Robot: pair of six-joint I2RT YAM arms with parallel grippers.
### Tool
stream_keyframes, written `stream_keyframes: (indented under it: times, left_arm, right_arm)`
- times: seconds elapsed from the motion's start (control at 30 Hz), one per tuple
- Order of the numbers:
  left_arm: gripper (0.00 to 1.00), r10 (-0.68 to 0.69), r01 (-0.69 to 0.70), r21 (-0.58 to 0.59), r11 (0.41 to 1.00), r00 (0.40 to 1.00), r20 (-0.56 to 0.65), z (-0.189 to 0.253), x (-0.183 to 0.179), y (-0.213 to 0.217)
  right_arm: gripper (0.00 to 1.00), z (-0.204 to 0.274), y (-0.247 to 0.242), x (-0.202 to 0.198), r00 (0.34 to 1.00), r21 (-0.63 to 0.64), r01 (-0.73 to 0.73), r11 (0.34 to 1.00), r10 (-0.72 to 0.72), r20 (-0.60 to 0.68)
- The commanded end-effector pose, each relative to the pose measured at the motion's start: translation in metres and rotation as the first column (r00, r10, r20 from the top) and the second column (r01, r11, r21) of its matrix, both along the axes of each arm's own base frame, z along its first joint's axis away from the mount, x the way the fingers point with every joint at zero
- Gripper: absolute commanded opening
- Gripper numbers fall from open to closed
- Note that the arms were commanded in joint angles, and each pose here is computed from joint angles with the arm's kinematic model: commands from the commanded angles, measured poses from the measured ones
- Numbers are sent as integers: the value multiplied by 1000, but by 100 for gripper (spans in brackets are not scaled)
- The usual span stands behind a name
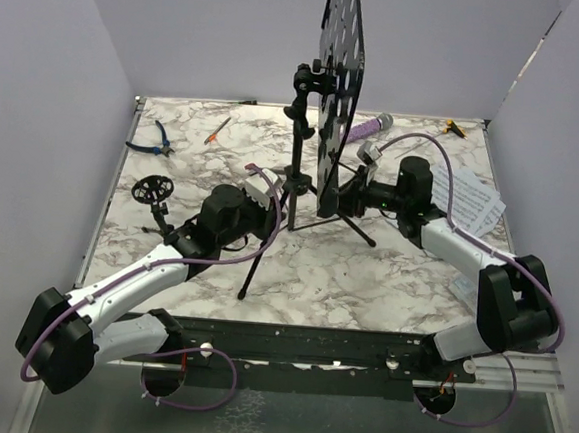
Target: Set up the instrument practice props
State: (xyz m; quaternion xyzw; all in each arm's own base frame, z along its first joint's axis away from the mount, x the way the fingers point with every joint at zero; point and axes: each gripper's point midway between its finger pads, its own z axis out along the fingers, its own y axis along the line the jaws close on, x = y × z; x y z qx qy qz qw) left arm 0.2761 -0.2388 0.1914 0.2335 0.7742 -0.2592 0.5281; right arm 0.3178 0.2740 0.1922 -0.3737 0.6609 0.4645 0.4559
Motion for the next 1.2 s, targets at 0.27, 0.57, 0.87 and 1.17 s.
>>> stream_keyframes:
  times: [0.27,0.57,0.87,1.17]
  left_arm:
    - [0,28,-61,138,989,973,230,5,62,-4]
    - [0,-101,59,159,985,957,270,8,78,-36]
    - [0,-158,111,176,978,948,277,5,94,-50]
    - [0,-198,152,181,972,939,280,1,106,-52]
  right_arm:
    - [0,-27,5,-97,959,-5,-142,990,136,-249]
    - [0,-26,15,-119,950,-2,-169,986,163,-265]
    - [1,-22,36,-134,942,-4,-221,975,212,-262]
    - [1,-23,65,-143,925,5,-284,959,276,-260]
